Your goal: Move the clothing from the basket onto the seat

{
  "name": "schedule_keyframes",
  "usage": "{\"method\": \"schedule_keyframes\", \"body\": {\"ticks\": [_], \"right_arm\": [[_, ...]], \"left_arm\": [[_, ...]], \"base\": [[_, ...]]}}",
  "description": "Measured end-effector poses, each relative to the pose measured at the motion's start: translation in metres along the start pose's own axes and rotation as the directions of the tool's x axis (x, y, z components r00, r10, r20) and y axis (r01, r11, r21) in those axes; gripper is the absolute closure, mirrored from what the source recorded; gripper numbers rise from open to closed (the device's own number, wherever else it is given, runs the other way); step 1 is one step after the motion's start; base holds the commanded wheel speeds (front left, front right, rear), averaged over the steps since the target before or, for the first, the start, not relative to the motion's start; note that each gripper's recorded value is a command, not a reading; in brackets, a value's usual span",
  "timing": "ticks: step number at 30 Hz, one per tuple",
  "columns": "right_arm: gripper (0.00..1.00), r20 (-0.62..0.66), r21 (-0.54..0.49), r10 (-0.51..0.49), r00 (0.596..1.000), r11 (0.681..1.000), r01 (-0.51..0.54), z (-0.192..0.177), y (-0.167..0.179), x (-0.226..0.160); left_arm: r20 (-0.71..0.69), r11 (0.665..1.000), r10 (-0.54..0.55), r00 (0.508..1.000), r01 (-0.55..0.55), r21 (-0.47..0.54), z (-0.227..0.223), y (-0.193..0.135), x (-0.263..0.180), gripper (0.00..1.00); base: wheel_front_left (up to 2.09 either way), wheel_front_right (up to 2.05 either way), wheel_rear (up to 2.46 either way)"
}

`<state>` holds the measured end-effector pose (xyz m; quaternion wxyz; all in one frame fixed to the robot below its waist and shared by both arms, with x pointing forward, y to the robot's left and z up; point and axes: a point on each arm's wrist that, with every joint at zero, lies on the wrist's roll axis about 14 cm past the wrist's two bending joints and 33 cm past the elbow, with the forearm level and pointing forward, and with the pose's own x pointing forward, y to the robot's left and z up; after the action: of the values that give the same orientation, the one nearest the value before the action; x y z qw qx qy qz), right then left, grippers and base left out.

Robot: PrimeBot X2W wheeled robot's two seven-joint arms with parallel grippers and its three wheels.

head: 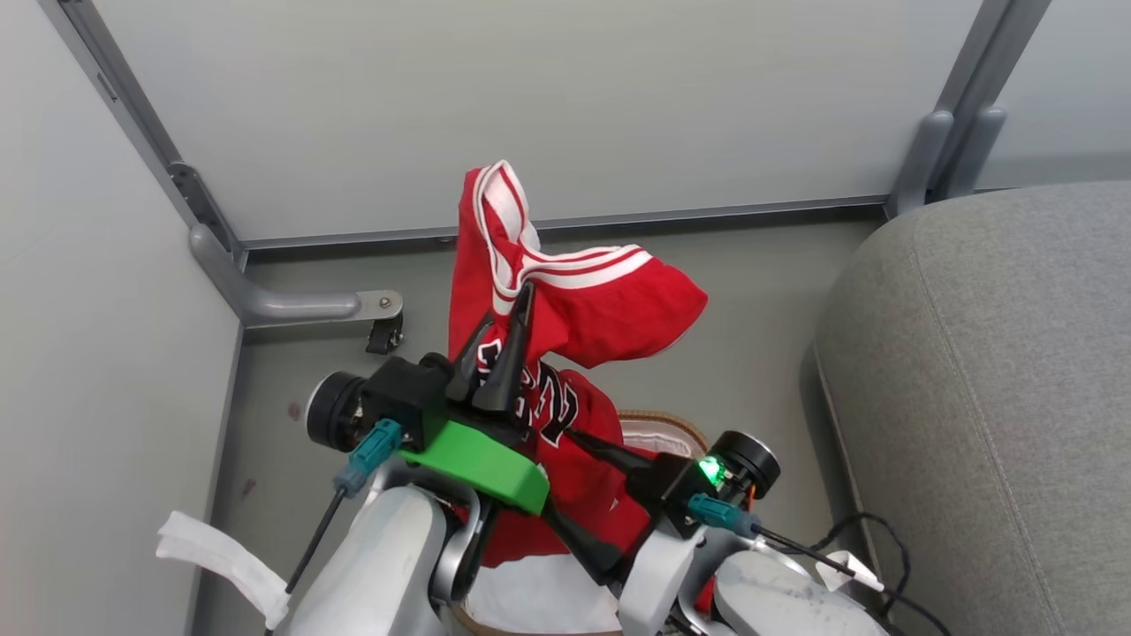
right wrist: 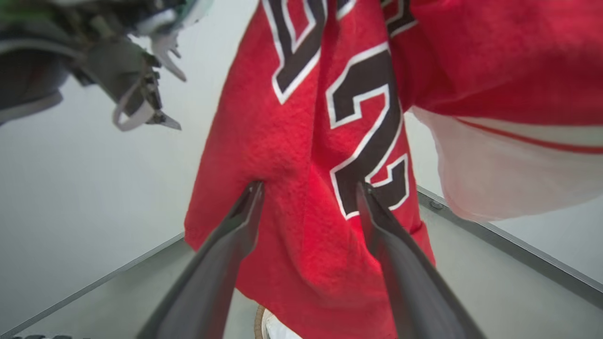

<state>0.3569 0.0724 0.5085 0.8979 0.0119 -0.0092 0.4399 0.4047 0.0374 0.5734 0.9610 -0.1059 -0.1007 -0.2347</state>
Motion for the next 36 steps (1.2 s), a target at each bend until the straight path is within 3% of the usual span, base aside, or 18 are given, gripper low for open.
{"method": "schedule_keyframes", "body": {"ticks": [5, 21, 22, 23, 24, 36], "right_arm": [[0.0, -0.023, -0.04, 0.063, 0.998, 0.997, -0.064, -0.001, 0.008, 0.015], [0.0, -0.136, -0.061, 0.108, 0.985, 0.991, -0.117, -0.034, 0.006, 0.03], [0.32, -0.144, -0.06, 0.11, 0.983, 0.991, -0.119, -0.037, 0.006, 0.03], [0.81, -0.158, -0.058, 0.118, 0.98, 0.99, -0.129, -0.041, 0.009, 0.029], [1.0, -0.167, -0.053, 0.123, 0.978, 0.99, -0.133, -0.044, 0.01, 0.029], [1.0, -0.124, 0.007, 0.065, 0.99, 0.998, -0.065, -0.034, -0.008, 0.036]], "left_arm": [[0.005, 1.0, -0.027, 1.0, 0.027, 0.0, 0.003, -0.009, 0.003, 1.0], [0.008, 0.999, -0.05, 0.999, 0.05, -0.016, 0.007, -0.017, 0.008, 1.0], [0.007, 0.999, -0.05, 0.999, 0.05, -0.019, 0.007, -0.017, 0.008, 1.0], [0.006, 0.999, -0.048, 0.999, 0.048, -0.02, 0.007, -0.017, 0.007, 1.0], [0.006, 0.999, -0.045, 0.999, 0.045, -0.023, 0.007, -0.016, 0.007, 1.0], [0.004, 0.999, -0.016, 1.0, 0.017, -0.034, 0.005, -0.007, 0.009, 1.0]], "base": [[0.0, 0.0, 0.0], [0.0, 0.0, 0.0], [0.0, 0.0, 0.0], [0.0, 0.0, 0.0], [0.0, 0.0, 0.0], [0.0, 0.0, 0.0]]}}
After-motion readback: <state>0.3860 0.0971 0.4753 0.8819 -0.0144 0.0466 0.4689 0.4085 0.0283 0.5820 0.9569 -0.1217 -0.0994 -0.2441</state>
